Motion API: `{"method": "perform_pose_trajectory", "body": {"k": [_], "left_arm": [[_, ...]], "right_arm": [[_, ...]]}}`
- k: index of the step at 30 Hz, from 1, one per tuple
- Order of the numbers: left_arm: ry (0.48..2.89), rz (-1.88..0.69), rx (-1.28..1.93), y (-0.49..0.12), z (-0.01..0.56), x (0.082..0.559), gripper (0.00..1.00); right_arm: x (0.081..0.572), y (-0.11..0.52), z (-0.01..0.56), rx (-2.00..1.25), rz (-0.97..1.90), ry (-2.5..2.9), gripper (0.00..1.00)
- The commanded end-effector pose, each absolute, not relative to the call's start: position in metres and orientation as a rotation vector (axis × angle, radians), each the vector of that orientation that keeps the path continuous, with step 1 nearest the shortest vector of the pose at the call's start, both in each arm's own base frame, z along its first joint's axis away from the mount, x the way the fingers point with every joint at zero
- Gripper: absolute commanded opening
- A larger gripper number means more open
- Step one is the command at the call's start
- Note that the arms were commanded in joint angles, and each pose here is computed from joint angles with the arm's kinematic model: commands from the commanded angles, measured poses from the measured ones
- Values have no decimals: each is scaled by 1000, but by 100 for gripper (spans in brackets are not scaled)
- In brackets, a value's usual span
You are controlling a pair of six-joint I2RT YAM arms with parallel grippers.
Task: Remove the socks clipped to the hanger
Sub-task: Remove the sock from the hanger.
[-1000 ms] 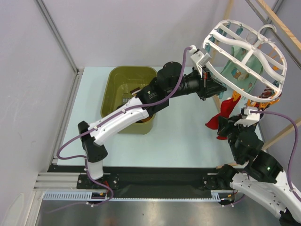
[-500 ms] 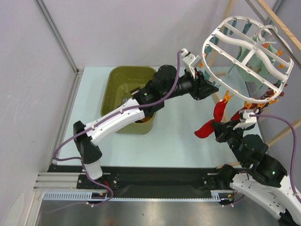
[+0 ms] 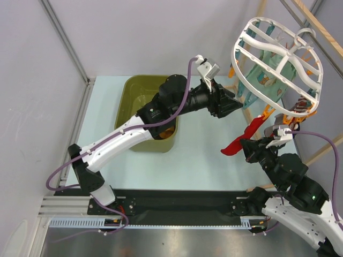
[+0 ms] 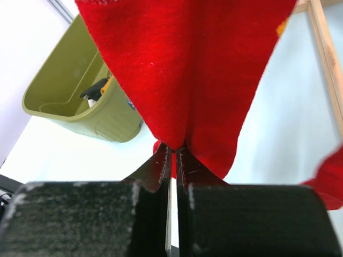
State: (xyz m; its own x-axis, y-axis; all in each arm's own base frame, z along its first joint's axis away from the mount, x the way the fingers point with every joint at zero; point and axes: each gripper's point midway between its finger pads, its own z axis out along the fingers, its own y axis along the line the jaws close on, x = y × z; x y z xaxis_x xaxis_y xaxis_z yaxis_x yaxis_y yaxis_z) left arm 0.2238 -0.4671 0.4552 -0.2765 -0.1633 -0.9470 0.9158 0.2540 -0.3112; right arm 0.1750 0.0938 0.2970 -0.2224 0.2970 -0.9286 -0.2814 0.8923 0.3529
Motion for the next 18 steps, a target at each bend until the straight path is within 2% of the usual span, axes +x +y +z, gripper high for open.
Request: {"method": "perform_pose_trajectory", "body": {"k": [1, 7, 18], "left_arm": [[1306, -1325, 835, -464, 484, 193, 59], [1297, -1228, 910, -497, 480, 184, 59], [1221, -1291, 941, -521, 488, 172, 56]], "right_arm": [[170, 92, 317, 22, 581, 1665, 0], [170, 91, 316, 43, 582, 1670, 0], [170, 104, 314, 32, 649, 1667, 0]]}}
